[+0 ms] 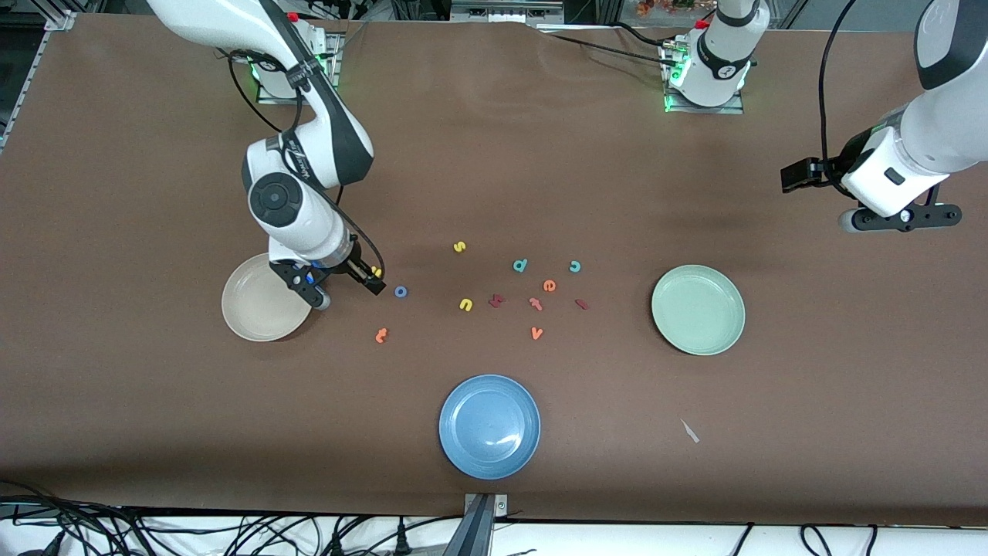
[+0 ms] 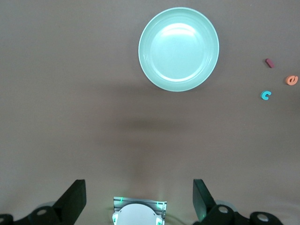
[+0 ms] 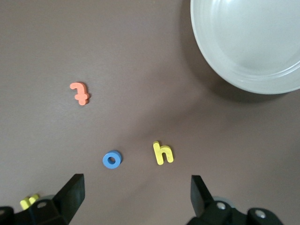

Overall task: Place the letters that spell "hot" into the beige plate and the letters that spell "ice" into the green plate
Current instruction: 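Reach the right gripper toward the yellow h beside the cream plate, then grasp the yellow h with the right gripper while the left gripper reaches letters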

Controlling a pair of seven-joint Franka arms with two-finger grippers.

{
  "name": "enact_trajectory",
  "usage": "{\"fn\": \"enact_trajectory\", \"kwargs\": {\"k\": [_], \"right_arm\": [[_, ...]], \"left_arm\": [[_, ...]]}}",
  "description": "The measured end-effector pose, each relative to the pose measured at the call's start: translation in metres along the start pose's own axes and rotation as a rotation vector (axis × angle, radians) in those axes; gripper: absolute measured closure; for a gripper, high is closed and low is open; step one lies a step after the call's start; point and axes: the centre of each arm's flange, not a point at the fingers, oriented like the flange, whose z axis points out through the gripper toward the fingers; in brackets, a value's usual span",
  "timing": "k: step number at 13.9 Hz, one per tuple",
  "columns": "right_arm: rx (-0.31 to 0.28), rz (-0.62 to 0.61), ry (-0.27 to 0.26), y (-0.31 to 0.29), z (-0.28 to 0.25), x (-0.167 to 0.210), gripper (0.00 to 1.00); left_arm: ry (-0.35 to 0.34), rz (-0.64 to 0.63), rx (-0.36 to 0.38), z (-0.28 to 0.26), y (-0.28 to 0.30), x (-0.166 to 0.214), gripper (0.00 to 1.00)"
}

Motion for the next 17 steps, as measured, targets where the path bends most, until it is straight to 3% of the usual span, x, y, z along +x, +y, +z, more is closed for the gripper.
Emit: {"fn": "enact_trajectory", "kwargs": {"k": [3,7,13,17], "right_arm": [[0.027,0.01,0.019,0.015,0.028,-0.003,0.0],[0.011,0.008,0.012,0.027,0.052,-0.009,0.0],[-0.025,-0.021,-0.004,0.032,0.08,-0.011,0.0],[-0.025,-0.023,-0.003,0.032,0.087,-0.01,0.04]], "left_arm": [[-0.041,-0.093,-0.048,0.013,0.008,0.009,0.0],[-0.091,-0.246,-0.054,0.05,0.026,0.036,0.0],[-0.069,-0.455,0.008,0.132,0.163,0.085,0.0],[-0.018,-0.582,-0.005,0.188,0.221,0.107,0.0]]}}
